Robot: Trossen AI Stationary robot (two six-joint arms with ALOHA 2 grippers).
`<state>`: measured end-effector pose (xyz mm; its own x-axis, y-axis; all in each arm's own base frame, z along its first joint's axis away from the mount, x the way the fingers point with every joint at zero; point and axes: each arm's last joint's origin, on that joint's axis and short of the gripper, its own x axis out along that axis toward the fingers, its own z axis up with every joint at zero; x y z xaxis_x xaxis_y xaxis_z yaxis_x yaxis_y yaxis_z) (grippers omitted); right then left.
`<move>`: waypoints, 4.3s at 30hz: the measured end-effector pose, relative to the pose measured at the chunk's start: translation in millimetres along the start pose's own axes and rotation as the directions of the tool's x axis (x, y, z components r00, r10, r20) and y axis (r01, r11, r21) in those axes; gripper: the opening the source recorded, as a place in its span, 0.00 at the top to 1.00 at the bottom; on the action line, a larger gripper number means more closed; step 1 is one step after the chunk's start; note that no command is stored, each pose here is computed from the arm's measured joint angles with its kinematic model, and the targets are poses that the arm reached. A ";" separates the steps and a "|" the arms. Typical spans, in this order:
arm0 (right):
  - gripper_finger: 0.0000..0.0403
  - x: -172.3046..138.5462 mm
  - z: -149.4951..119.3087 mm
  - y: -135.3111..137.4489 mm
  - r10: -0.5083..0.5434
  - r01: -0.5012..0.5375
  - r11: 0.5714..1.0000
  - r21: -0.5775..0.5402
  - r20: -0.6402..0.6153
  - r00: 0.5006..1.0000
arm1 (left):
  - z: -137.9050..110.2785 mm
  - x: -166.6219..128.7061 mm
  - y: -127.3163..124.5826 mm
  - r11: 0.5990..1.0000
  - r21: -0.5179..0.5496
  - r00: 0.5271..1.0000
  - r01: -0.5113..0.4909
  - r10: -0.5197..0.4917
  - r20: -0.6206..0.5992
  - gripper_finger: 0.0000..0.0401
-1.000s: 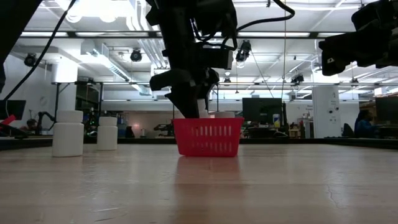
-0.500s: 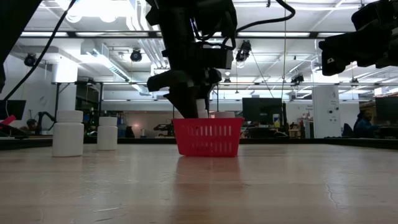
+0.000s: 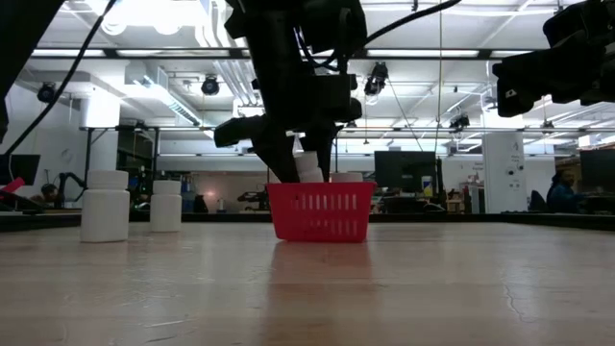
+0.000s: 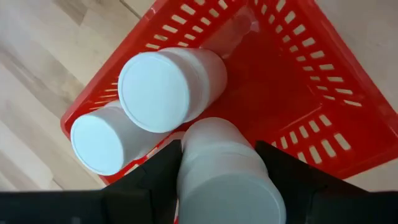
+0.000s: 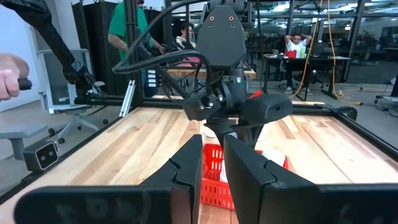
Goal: Pick and place pill bottles into a basket
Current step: Put the white medicine bottle into the red bin
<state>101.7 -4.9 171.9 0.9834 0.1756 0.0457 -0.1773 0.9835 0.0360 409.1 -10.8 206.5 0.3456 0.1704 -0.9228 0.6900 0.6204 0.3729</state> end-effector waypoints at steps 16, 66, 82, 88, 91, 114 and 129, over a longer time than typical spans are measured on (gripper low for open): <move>0.85 0.0 0.0 0.0 0.000 0.000 1.000 -0.001 0.000 1.000 | -1.5 -0.1 0.7 0.999 0.004 0.998 -0.036 0.036 -0.046 0.50; 0.85 0.0 0.0 0.0 0.000 0.000 1.000 -0.001 0.000 1.000 | 25.4 -37.8 -17.5 0.931 -0.071 0.923 -0.359 0.343 -0.174 0.42; 0.85 0.1 -0.2 -0.1 0.000 0.000 1.000 -0.001 -0.002 1.000 | -7.5 -106.2 -47.7 0.905 -0.355 0.971 -0.233 0.196 -0.138 0.42; 0.85 0.1 -0.2 0.0 0.000 0.000 1.000 0.000 -0.002 1.000 | -23.4 -132.8 -65.9 0.882 -0.462 0.991 0.095 -0.038 0.132 0.42; 0.85 0.1 -0.1 -0.1 0.000 0.000 1.000 -0.001 -0.002 1.000 | -31.9 -136.0 -75.8 0.844 -0.513 0.983 0.157 -0.085 0.161 0.42; 0.85 0.1 -0.1 0.0 0.000 0.000 1.000 0.000 -0.001 1.000 | -62.4 -75.4 -123.4 0.766 -0.616 0.976 0.184 -0.218 0.020 0.42; 0.85 0.1 -0.1 -0.1 0.000 0.000 1.000 0.000 -0.002 1.000 | -65.3 -65.5 -130.1 0.766 -0.616 0.975 0.186 -0.219 0.022 0.42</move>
<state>101.8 -5.0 171.8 0.9835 0.1753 0.0441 -0.1770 0.9836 0.0356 255.2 -52.7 212.0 0.1997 0.0137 -0.9798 0.2009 0.9781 0.0546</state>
